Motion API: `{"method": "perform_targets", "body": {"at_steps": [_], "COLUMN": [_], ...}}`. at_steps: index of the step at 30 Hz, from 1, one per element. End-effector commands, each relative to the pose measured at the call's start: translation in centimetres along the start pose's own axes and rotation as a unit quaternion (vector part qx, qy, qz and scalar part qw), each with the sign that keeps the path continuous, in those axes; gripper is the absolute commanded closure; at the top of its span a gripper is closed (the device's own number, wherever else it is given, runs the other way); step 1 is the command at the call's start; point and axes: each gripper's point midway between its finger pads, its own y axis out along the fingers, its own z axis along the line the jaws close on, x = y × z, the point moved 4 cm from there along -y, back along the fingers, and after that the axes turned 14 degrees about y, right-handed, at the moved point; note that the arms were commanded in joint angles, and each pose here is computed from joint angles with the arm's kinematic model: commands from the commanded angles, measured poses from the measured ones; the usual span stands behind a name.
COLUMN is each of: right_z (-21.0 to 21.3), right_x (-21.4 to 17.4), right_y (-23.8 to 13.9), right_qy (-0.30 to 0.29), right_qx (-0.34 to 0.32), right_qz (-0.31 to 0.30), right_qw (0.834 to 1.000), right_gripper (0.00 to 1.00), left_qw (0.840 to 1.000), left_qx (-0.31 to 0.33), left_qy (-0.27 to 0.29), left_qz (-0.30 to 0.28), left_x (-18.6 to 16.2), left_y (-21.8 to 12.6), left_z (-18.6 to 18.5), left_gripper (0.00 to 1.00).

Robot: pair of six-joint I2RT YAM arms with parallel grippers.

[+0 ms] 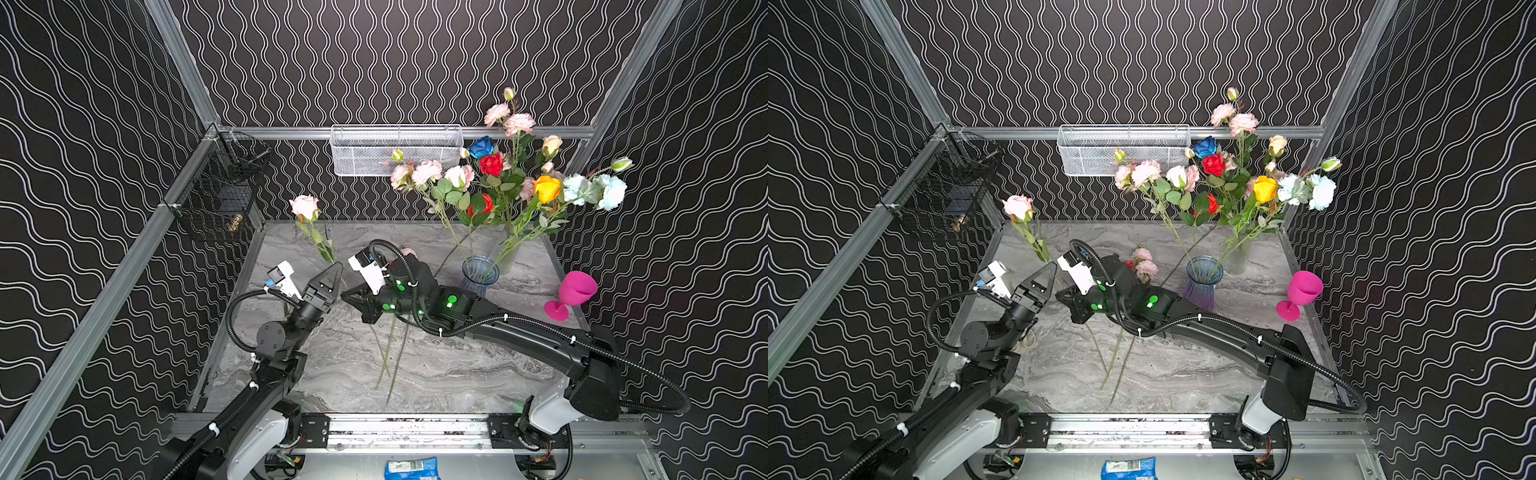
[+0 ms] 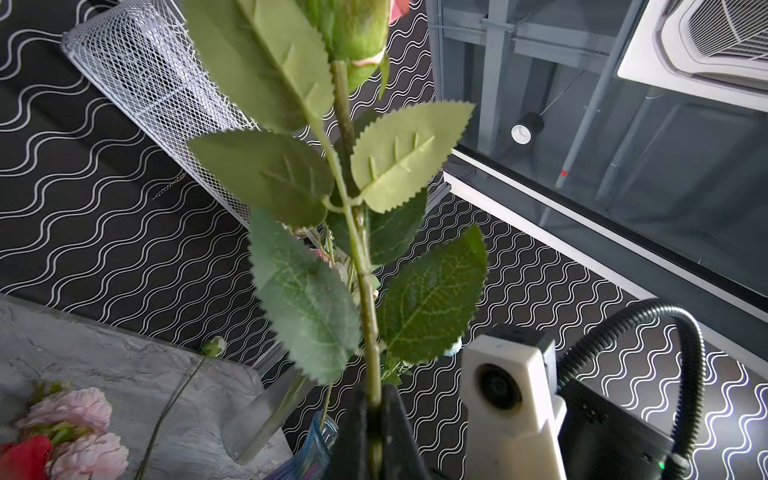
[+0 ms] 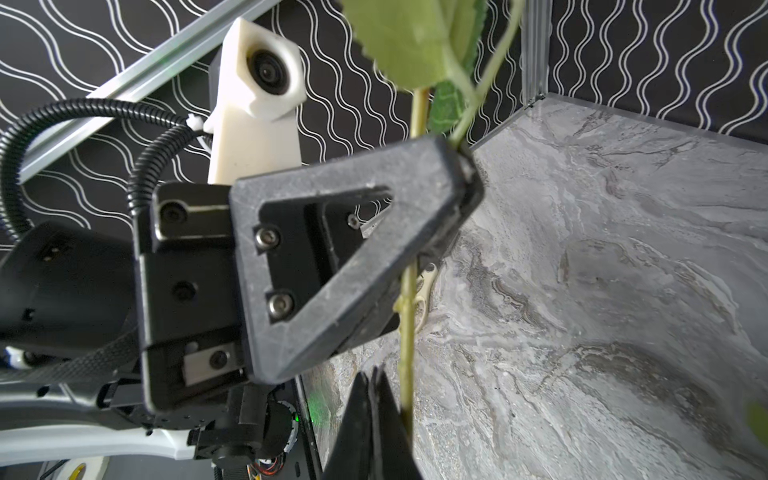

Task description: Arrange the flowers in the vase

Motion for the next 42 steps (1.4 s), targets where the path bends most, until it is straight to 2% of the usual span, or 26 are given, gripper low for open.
{"method": "perform_targets", "body": {"at_steps": [1,7,9,11,16,22,25,27,29,34,36,38,39,40,42], "right_z": [0.2,1.5,2.3,2.3,1.4,0.6,0.7,0.6,0.4,0.8,1.1,1.1,1.0,0.9,0.6], "right_x": [0.9,0.9,0.9,1.1,1.4,2.6,2.3,2.0,1.8,1.8,1.8,1.9,1.9,1.9,1.9], "right_y": [-0.4,-0.9,-1.5,-2.3,-2.9,-0.9,-0.2,0.3,0.7,0.9,0.9,0.9,0.9,0.9,0.9], "right_qy": [-0.002,-0.007,-0.014,-0.02,-0.041,-0.068,-0.07,-0.065,-0.06,-0.049,-0.044,-0.044,-0.043,-0.043,-0.039], "right_qx": [-0.001,0.013,0.013,0.003,-0.035,-0.063,-0.05,-0.046,-0.048,-0.031,-0.023,-0.021,-0.023,-0.026,-0.032], "right_qz": [-0.024,-0.02,-0.02,-0.031,-0.037,-0.016,-0.002,0.007,0.014,0.014,0.014,0.01,0.007,0.005,0.0], "right_qw": [1.0,1.0,1.0,0.999,0.998,0.996,0.996,0.997,0.997,0.998,0.999,0.999,0.999,0.999,0.999], "right_gripper": [0.99,0.93,0.74,0.66,0.54,0.41,0.43,0.48,0.56,0.89,0.98,1.0,1.0,1.0,1.0], "left_qw": [0.999,0.999,0.998,0.998,0.996,0.994,0.994,0.994,0.994,0.996,0.996,0.996,0.995,0.995,0.994], "left_qx": [-0.023,0.003,0.017,0.024,0.024,0.044,0.049,0.048,0.048,0.034,0.036,0.035,0.036,0.037,0.044], "left_qy": [0.022,0.044,0.051,0.061,0.088,0.098,0.099,0.098,0.093,0.086,0.083,0.085,0.086,0.089,0.096], "left_qz": [-0.011,-0.011,-0.01,0.001,0.015,0.023,0.027,0.027,0.026,0.018,0.013,0.015,0.018,0.02,0.024], "left_x": [0.9,1.1,1.1,1.1,1.6,1.7,1.5,1.4,1.4,1.4,1.5,1.4,1.4,1.4,1.6], "left_y": [-0.1,-0.5,-0.7,-0.6,-0.6,-0.9,-0.8,-0.7,-0.6,-0.4,-0.5,-0.5,-0.5,-0.5,-0.8], "left_z": [-1.3,-1.1,-0.9,-0.9,-1.9,-1.8,-1.5,-1.3,-1.2,-1.4,-1.3,-1.3,-1.3,-1.4,-1.6], "left_gripper": [1.0,1.0,1.0,1.0,1.0,1.0,1.0,1.0,1.0,1.0,1.0,1.0,0.89,0.82,0.42]}}
